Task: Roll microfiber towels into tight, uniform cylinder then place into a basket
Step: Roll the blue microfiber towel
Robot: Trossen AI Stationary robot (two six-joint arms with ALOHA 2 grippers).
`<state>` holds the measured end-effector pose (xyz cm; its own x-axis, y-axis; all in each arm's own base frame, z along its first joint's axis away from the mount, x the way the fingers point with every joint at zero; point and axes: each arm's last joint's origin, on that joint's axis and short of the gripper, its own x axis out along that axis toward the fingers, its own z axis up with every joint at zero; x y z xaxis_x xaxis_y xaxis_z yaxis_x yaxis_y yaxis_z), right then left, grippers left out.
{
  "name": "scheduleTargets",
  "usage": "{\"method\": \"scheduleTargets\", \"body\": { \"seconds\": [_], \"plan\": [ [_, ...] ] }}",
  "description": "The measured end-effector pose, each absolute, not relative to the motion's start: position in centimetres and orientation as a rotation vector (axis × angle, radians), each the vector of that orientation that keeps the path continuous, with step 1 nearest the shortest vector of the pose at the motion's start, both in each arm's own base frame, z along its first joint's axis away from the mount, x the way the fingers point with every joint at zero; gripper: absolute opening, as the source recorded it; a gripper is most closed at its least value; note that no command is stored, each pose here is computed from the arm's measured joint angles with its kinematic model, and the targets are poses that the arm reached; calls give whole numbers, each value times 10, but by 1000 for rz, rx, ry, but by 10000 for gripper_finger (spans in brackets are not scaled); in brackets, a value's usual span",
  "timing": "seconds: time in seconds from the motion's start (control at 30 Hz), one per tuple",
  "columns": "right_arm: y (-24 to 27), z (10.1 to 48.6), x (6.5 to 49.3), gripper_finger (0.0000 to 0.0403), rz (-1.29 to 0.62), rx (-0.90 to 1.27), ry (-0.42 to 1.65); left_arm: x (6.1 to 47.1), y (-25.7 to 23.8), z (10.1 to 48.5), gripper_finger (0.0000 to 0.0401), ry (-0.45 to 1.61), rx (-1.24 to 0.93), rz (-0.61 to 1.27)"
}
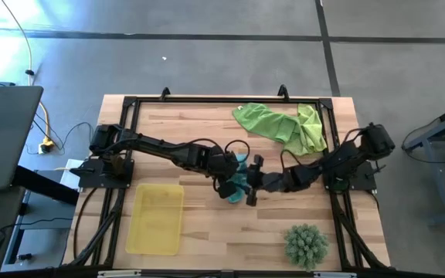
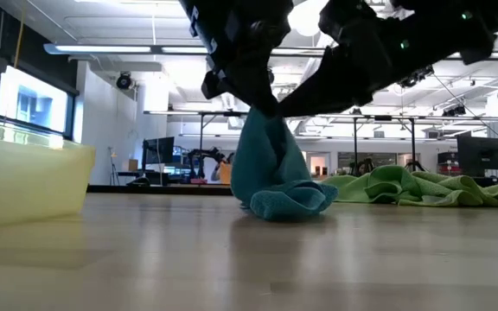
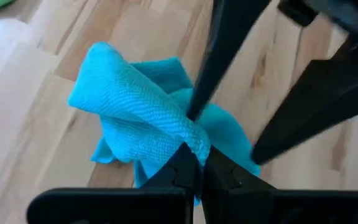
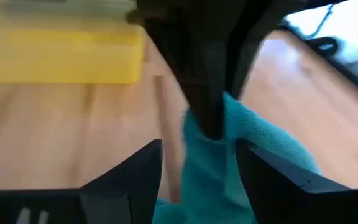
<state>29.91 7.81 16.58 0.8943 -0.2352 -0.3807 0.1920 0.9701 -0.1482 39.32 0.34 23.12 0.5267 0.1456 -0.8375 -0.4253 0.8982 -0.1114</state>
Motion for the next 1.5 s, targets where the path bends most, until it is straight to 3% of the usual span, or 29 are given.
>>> {"method": "scheduleTargets", "body": {
  "seconds": [0.17, 0.33, 0.53, 0.7, 0.8, 1.17, 1.5],
  "plan": [
    [82, 161, 295, 199, -481, -246, 399, 393, -1, 231, 0, 977, -336, 308],
    [81, 162, 292, 199, -596, -327, 397, 393, -6, 231, 0, 979, -330, 293],
    [83, 162, 292, 199, -549, -359, 411, 393, -8, 231, 0, 982, -332, 283],
    [98, 162, 291, 199, -316, -214, 405, 393, -6, 231, 0, 981, -319, 293],
    [103, 162, 290, 199, -272, -143, 398, 393, -4, 231, 0, 979, -312, 296],
    [88, 157, 294, 199, -403, -93, 402, 400, -5, 236, 0, 906, -339, 200],
    [80, 147, 284, 199, -591, -353, 524, 398, -8, 234, 0, 931, -343, 194]
  ]
}}
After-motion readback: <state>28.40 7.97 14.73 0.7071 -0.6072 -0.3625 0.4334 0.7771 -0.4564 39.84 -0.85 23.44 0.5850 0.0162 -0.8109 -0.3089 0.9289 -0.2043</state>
